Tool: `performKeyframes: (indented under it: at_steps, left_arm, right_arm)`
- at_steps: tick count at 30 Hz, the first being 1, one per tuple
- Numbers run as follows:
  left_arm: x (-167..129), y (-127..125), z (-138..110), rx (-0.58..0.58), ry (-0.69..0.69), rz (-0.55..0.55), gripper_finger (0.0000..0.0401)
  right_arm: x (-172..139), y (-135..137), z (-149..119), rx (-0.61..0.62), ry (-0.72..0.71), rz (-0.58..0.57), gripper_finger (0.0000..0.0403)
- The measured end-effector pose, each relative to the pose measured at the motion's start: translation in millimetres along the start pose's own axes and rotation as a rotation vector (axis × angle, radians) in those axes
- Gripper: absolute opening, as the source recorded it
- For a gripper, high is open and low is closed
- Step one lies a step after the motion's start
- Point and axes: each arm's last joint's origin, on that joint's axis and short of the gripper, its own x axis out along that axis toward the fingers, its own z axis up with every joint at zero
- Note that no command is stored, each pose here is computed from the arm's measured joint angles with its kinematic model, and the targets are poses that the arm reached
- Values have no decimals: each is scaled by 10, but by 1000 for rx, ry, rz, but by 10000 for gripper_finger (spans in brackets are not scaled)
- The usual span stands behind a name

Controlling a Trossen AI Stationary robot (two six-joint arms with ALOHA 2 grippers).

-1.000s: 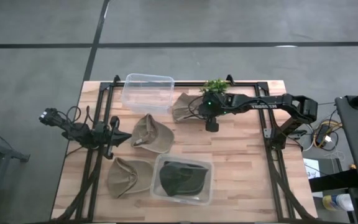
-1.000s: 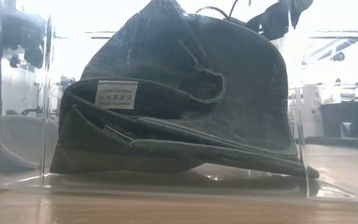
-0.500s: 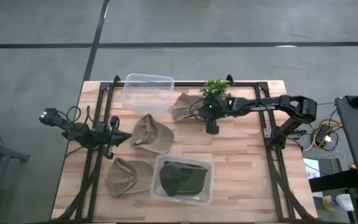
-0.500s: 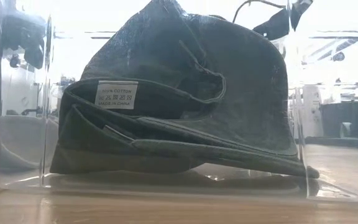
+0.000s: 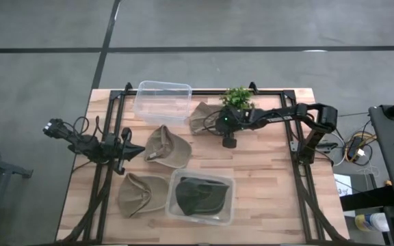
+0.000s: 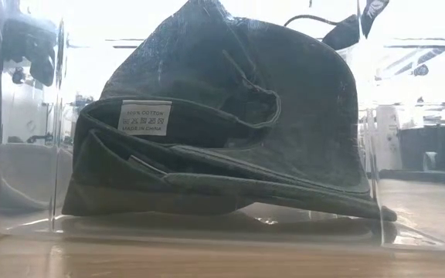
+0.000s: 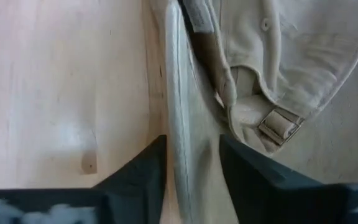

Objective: Pick & Place hat
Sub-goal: Put the top brown cap into the top transparent bin

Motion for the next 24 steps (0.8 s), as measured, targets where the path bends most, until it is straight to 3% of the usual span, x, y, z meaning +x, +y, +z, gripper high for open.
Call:
performKeyframes:
  at_steps: [6,18,24]
  left_arm:
    - [0,0,0,-1,0,0,0]
    - [0,0,0,3,-1,1,0]
    - [0,1,1,2,-1,3,0]
  right_arm:
    - [-97,-51,135,0,-4,-10,25]
    - [-544,-209,582,3,101,-72,11]
    - [-784,-257,796,-12,81,-73,10]
